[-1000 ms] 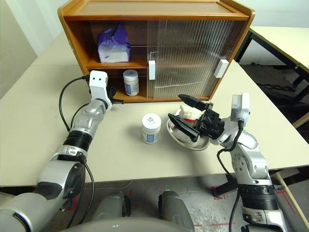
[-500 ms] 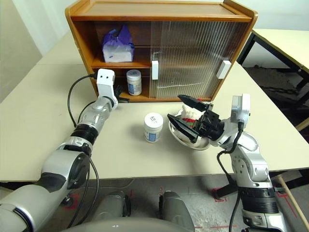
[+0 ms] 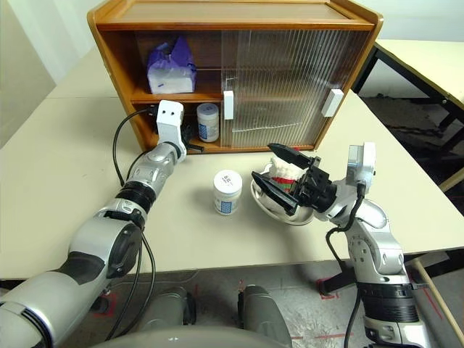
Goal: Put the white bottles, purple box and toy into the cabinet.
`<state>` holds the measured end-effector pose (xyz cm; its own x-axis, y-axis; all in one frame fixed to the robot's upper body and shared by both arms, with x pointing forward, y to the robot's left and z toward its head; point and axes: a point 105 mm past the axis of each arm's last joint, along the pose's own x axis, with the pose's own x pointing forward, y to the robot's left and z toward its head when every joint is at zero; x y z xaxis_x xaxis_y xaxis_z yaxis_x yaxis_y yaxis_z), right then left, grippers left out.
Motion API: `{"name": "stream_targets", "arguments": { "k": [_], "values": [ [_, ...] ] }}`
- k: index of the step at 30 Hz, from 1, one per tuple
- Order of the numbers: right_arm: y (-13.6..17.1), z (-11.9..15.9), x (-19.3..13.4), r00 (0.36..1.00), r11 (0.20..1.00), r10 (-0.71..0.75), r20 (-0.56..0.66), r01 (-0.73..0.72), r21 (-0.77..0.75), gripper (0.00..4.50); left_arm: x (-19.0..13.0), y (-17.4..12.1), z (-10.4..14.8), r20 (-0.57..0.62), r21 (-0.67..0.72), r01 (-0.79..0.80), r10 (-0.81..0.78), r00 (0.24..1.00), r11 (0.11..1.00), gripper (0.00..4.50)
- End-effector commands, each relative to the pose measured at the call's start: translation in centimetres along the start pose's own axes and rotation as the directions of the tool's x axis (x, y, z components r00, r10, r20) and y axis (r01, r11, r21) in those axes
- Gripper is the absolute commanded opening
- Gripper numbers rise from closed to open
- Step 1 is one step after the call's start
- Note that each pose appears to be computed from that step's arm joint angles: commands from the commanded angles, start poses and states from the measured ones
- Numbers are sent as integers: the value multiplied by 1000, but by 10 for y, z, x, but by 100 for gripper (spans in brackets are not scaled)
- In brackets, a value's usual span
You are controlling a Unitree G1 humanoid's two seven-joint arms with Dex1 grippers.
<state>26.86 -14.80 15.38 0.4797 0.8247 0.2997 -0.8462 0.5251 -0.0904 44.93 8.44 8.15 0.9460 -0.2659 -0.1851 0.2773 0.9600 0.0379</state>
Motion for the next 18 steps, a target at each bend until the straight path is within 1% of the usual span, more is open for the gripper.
{"name": "stream_targets", "arguments": {
  "k": [1,12,18],
  "values": [
    [1,3,2,1000,1000,11,4,-11,-7,450,3,-9,6,10,-1,29,-29,1000,1000,2],
    [2,3,1,1000,1000,11,-3,-11,-9,450,4,-16,3,-1,4,62,-62,998,998,2],
    [1,3,0,1000,1000,9,-4,-9,-12,450,-2,-8,-3,15,-4,66,-66,998,998,2]
  ]
}}
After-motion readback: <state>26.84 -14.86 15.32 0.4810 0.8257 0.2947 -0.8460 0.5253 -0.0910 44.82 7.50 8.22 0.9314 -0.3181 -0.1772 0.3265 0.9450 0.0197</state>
